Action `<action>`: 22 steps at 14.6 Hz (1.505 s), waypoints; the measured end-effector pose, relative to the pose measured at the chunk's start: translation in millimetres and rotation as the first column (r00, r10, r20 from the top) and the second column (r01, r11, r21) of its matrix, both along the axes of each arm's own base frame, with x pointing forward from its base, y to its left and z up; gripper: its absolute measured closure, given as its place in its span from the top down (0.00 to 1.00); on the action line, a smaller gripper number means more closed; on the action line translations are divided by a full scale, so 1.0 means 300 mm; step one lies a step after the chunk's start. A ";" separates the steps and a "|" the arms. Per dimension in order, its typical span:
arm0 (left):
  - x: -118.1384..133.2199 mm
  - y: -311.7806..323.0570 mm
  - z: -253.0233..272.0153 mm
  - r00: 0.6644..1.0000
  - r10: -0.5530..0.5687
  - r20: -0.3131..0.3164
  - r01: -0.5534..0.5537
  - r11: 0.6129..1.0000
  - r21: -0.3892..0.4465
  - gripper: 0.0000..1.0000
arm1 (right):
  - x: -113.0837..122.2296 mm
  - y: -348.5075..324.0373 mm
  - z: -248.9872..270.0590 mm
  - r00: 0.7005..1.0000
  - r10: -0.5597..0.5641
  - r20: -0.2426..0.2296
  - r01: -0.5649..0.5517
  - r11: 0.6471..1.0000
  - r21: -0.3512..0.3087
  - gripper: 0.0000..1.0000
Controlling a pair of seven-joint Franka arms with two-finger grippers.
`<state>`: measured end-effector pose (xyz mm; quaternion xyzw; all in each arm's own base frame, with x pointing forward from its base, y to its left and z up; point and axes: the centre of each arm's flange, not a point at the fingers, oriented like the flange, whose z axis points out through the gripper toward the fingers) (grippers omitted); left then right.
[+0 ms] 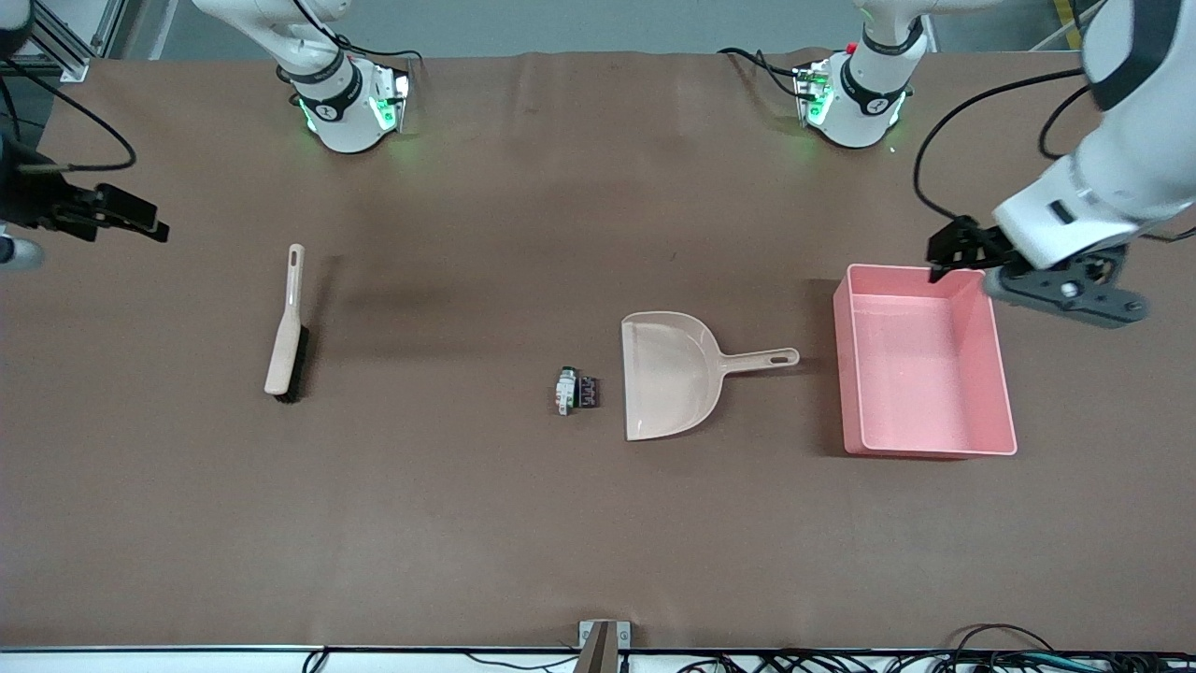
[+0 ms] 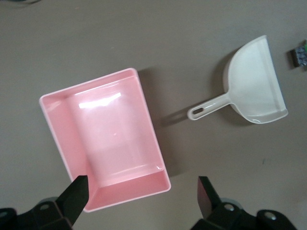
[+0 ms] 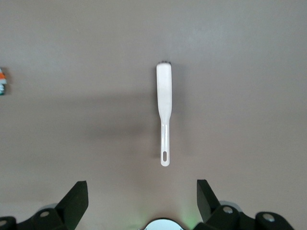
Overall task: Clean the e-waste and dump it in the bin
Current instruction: 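Reach the left gripper to the dustpan handle while the right gripper reaches the brush, then grasp the dustpan handle with the left gripper while the right gripper grasps the brush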
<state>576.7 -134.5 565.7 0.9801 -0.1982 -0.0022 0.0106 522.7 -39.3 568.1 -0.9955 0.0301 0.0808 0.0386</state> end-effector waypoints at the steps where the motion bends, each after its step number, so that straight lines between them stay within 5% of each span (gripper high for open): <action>1: 0.004 -0.067 -0.037 0.999 -0.050 -0.008 0.050 0.999 -0.010 1.00 | -0.002 -0.001 -0.040 1.000 -0.001 -0.015 0.001 1.000 0.001 1.00; 6: -0.007 -0.433 -0.301 0.964 -0.265 0.000 0.264 0.960 -0.098 0.99 | -0.013 -0.010 -0.289 1.000 0.011 -0.018 -0.011 1.000 0.004 1.00; 9: -0.027 -0.522 -0.438 0.900 -0.436 0.022 0.435 0.893 -0.118 0.97 | -0.031 -0.010 -0.410 1.000 0.016 -0.008 -0.016 1.000 0.002 1.00; 15: -0.022 -0.513 -0.642 0.690 -0.712 0.130 0.723 0.687 -0.070 0.94 | -0.059 -0.010 -0.513 1.000 0.024 -0.003 -0.024 1.000 0.001 1.00; 22: -0.054 -0.501 -0.859 0.397 -0.882 0.255 0.908 0.417 0.027 0.92 | -0.077 -0.012 -0.581 1.000 0.028 0.015 -0.028 1.000 -0.012 1.00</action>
